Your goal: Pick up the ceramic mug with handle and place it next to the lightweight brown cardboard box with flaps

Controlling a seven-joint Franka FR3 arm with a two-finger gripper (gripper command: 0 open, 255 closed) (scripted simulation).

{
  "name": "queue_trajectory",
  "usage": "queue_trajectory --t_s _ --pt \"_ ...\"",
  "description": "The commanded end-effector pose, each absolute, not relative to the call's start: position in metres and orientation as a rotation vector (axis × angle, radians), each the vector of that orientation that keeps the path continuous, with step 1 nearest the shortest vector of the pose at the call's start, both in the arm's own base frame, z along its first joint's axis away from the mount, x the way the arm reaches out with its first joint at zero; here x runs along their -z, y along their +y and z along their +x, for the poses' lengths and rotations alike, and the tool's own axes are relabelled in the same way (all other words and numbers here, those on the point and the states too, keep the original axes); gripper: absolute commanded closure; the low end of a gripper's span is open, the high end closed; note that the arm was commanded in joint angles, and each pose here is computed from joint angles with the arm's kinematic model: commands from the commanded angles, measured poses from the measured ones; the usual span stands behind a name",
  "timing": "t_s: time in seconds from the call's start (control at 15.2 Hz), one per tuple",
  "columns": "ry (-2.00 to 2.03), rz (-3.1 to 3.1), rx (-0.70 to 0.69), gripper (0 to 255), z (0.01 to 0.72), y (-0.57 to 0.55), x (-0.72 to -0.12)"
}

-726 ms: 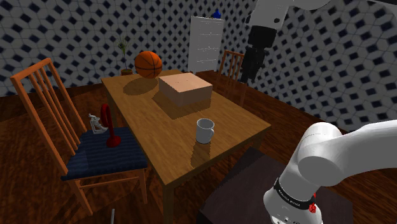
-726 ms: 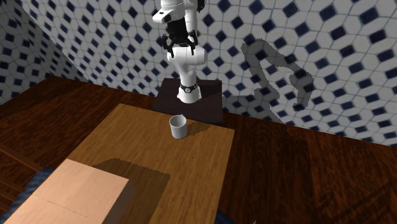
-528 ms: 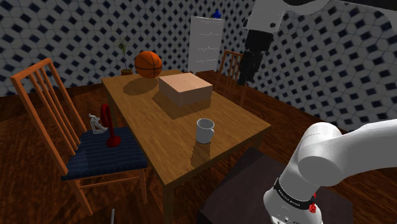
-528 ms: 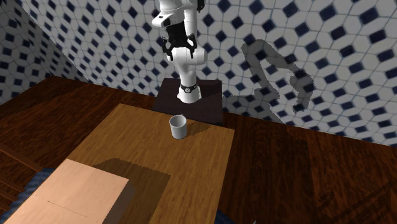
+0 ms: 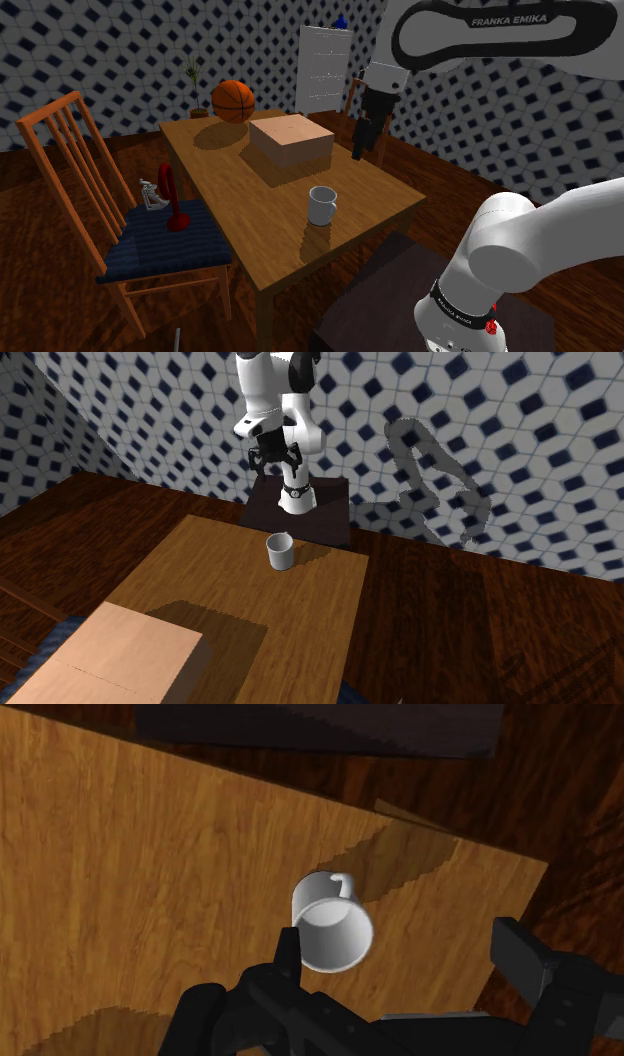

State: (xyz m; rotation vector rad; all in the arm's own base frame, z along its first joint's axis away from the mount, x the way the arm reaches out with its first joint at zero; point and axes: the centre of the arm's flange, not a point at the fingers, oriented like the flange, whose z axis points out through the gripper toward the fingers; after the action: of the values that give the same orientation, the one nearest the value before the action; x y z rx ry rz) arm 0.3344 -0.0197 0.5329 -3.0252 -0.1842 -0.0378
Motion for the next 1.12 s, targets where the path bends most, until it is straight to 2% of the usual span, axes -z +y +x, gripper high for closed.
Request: queue_trajectory --t_s 0.0,0.86,1.06 --pt "-0.2 -3.029 0.05 0 0.346 -0.024 -0.508" --pt "-0.296 -3.05 0.109 0 0.429 -0.051 -0.365" --pt "-0.299 -3.05 0.111 0 0.432 -0.051 -0.35"
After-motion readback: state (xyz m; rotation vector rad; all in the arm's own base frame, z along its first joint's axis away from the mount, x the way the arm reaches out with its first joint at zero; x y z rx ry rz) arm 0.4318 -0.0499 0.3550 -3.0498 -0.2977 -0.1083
